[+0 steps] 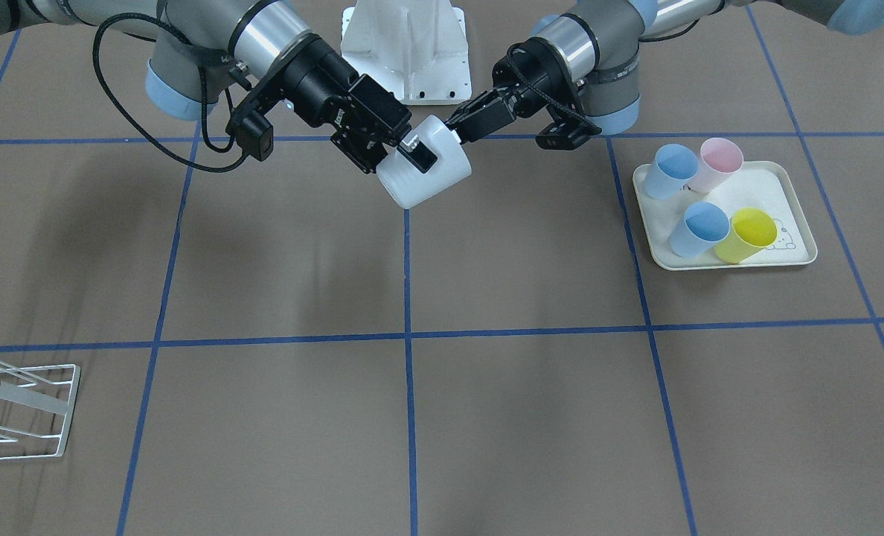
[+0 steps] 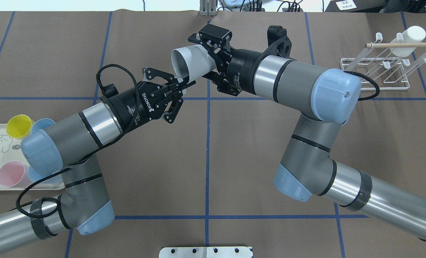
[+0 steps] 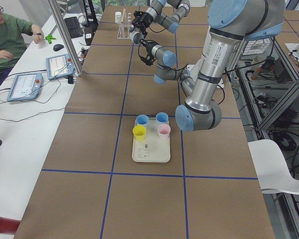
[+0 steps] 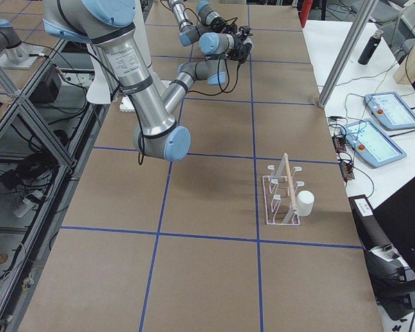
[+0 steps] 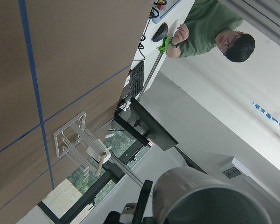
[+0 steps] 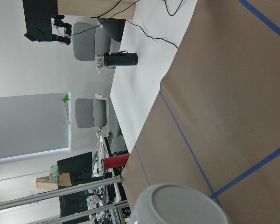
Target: Transfer IKEA cup to right arm and place on rack
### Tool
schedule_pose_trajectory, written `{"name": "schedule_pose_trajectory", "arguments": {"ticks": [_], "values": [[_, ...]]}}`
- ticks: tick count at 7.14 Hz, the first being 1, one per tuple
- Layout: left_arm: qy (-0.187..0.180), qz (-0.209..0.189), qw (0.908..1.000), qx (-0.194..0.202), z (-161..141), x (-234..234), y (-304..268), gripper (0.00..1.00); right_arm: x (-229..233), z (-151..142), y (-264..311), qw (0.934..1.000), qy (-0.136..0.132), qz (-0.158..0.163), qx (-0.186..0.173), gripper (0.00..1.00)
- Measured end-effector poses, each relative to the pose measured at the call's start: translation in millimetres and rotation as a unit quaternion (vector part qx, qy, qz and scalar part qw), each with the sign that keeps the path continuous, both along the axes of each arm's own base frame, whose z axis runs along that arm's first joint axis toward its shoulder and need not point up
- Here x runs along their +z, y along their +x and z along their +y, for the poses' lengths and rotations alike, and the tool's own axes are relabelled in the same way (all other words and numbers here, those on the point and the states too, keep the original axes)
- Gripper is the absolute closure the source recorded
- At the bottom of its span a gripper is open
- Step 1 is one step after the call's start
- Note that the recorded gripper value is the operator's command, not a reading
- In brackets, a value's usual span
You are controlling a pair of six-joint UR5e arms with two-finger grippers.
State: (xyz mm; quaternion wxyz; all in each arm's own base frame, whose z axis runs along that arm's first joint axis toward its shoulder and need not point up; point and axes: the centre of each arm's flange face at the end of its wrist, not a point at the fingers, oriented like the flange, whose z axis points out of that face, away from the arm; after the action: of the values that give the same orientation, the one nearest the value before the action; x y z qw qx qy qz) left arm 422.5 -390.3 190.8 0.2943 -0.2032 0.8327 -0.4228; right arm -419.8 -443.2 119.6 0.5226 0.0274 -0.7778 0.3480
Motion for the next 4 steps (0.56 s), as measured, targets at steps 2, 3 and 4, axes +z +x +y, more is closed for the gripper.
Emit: {"name": "schedule_pose_trajectory", "arguments": {"ticks": [2, 3, 4], "values": [[0.002, 0.004, 1.0000, 0.000, 1.8, -1.7, -4.1, 1.00, 2.1, -1.4, -0.9, 1.0000, -0.001, 0.002, 0.000, 0.11], [0.002, 0.004, 1.0000, 0.000, 2.4, -2.5, -4.3, 0.94, 2.5, -1.6, -1.4, 1.0000, -0.002, 0.002, 0.001, 0.67], [0.001, 0.002, 1.0000, 0.001, 2.3, -1.4, -2.5, 0.01, 2.5, -2.4, -1.0, 0.9999, -0.010, -0.003, -0.001, 1.00]]}}
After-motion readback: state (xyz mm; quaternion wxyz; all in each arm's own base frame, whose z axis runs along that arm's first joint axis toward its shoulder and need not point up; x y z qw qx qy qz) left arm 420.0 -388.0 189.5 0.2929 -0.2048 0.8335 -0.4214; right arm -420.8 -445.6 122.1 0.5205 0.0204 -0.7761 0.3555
